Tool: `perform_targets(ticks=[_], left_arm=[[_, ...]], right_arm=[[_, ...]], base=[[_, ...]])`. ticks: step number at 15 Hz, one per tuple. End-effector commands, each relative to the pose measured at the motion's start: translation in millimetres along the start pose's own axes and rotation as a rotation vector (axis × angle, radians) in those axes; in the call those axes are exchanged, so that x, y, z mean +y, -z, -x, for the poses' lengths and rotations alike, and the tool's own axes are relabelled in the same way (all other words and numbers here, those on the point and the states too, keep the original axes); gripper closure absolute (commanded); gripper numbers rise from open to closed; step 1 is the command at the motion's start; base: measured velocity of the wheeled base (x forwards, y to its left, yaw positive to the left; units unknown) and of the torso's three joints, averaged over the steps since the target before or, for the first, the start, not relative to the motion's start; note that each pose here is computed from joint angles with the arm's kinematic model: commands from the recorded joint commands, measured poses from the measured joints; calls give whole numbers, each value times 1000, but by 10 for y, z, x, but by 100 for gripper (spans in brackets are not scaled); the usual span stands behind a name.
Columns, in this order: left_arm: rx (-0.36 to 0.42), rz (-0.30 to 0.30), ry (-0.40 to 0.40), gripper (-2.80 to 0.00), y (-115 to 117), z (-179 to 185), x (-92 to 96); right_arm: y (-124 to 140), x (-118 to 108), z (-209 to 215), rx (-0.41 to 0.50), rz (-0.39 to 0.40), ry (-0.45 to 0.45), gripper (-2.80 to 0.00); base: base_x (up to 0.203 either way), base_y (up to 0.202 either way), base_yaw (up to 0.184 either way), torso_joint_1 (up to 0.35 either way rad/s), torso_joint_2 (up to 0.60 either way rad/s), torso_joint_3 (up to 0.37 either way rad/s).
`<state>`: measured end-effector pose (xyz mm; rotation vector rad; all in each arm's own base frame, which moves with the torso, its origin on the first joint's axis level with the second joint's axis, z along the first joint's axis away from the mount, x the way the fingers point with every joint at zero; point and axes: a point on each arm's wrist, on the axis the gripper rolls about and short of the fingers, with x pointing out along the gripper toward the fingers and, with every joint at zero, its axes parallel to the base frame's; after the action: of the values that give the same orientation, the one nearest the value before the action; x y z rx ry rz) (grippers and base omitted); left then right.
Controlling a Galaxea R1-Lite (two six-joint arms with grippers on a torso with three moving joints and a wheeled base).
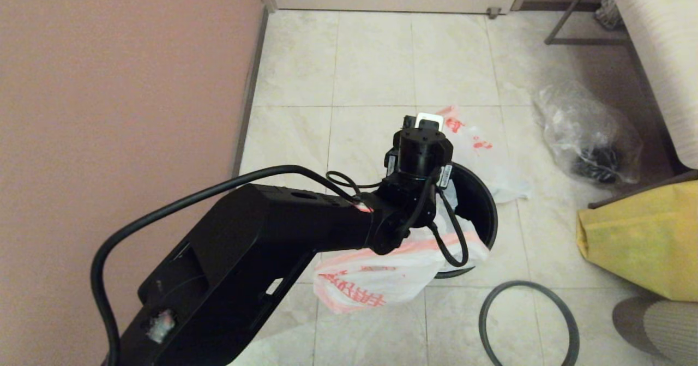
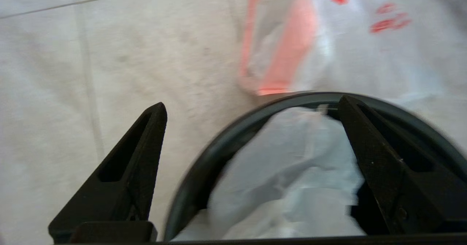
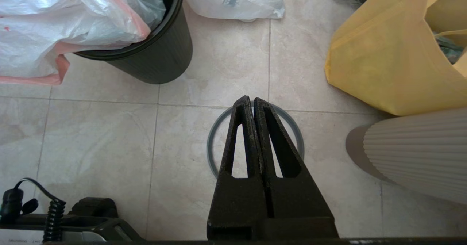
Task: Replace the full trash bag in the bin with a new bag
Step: Put the new garbage bag on the trash can
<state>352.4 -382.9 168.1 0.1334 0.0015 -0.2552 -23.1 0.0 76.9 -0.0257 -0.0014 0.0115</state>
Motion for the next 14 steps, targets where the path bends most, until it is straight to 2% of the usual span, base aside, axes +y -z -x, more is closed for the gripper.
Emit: perform_targets(ticks=[1, 3, 4, 8, 11, 12, 14], left_arm=[[-5, 19, 41, -280, 28, -21, -10], [-34, 51, 124, -280, 59, -59, -36], [-41, 55, 141, -280, 99, -104, -7], [-44, 47, 233, -280, 291, -292, 146], [-48, 38, 295, -280, 349, -349, 179], [-43, 35, 319, 0, 383, -361, 177], [-44, -3, 350, 0, 440, -384, 175]], right_arm=[[0, 0, -1, 1, 0, -1, 0], [0, 0, -1, 1, 0, -1, 0], [0, 0, -1, 1, 0, -1, 0], [0, 0, -1, 1, 2, -1, 0], [0, 0, -1, 1, 1, -1, 0], [0, 0, -1, 1, 0, -1, 0], [0, 0, -1, 1, 0, -1, 0]], base=[[0, 0, 0, 0, 0, 0], [0, 0, 0, 0, 0, 0], [0, 0, 0, 0, 0, 0], [0, 0, 0, 0, 0, 0], [0, 0, 0, 0, 0, 0], [0, 0, 0, 0, 0, 0], [0, 0, 0, 0, 0, 0]])
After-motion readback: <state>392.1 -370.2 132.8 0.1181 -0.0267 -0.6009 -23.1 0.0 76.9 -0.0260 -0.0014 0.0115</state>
